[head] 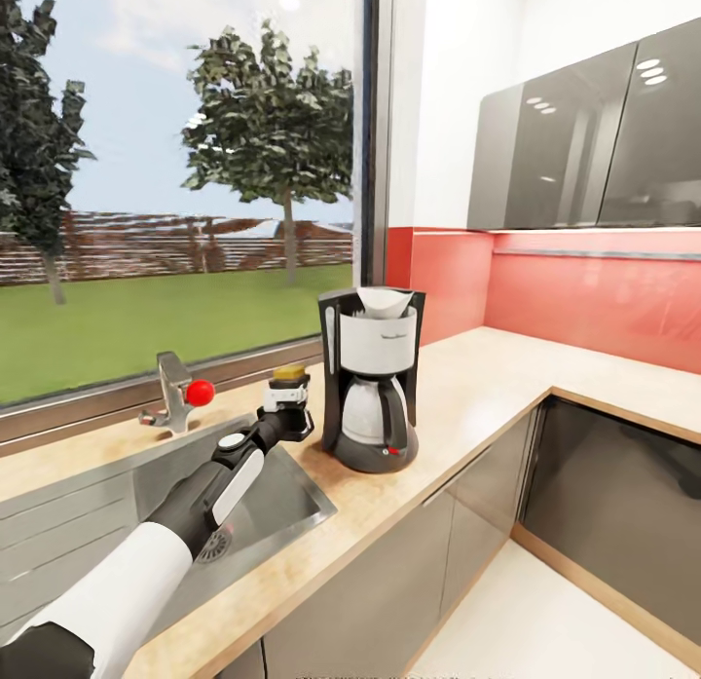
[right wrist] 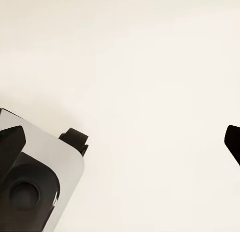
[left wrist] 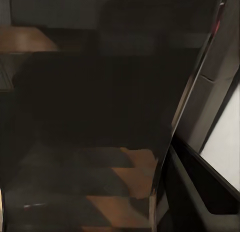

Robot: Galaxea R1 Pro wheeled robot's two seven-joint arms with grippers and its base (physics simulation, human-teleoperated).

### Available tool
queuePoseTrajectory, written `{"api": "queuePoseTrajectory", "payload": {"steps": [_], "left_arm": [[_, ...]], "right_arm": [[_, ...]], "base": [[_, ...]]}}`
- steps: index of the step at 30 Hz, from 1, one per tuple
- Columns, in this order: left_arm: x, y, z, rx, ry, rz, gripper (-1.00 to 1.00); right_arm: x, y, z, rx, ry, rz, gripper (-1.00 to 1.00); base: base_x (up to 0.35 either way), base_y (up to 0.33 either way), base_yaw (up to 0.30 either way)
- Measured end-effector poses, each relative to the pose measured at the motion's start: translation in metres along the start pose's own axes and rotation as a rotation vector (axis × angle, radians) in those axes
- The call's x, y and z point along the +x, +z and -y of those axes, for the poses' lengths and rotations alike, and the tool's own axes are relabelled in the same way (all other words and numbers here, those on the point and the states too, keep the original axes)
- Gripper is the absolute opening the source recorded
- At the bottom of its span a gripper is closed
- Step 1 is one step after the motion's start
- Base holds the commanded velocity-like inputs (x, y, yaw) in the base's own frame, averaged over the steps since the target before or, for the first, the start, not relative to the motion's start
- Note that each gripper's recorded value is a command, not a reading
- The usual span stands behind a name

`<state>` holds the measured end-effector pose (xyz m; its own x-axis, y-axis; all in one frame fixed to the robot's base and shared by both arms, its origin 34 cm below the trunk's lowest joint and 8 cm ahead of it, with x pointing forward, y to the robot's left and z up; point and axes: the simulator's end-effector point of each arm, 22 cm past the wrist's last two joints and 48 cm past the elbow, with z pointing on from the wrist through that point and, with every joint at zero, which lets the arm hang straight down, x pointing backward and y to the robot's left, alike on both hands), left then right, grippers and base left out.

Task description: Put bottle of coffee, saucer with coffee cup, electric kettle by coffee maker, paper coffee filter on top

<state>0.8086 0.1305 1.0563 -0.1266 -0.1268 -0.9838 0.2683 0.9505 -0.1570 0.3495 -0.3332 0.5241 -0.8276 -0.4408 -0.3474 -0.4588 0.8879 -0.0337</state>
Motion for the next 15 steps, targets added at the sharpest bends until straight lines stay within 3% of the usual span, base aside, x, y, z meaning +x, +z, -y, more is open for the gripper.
{"api": "queuePoseTrajectory", "payload": {"steps": [15], "left_arm": [[0.014, 0.006, -0.004, -0.003, -0.007, -0.020, -1.00]], "right_arm": [[0.008, 0.002, -0.004, -0.011, 0.003, -0.021, 1.00]], "base": [[0.000, 0.000, 0.000]]}}
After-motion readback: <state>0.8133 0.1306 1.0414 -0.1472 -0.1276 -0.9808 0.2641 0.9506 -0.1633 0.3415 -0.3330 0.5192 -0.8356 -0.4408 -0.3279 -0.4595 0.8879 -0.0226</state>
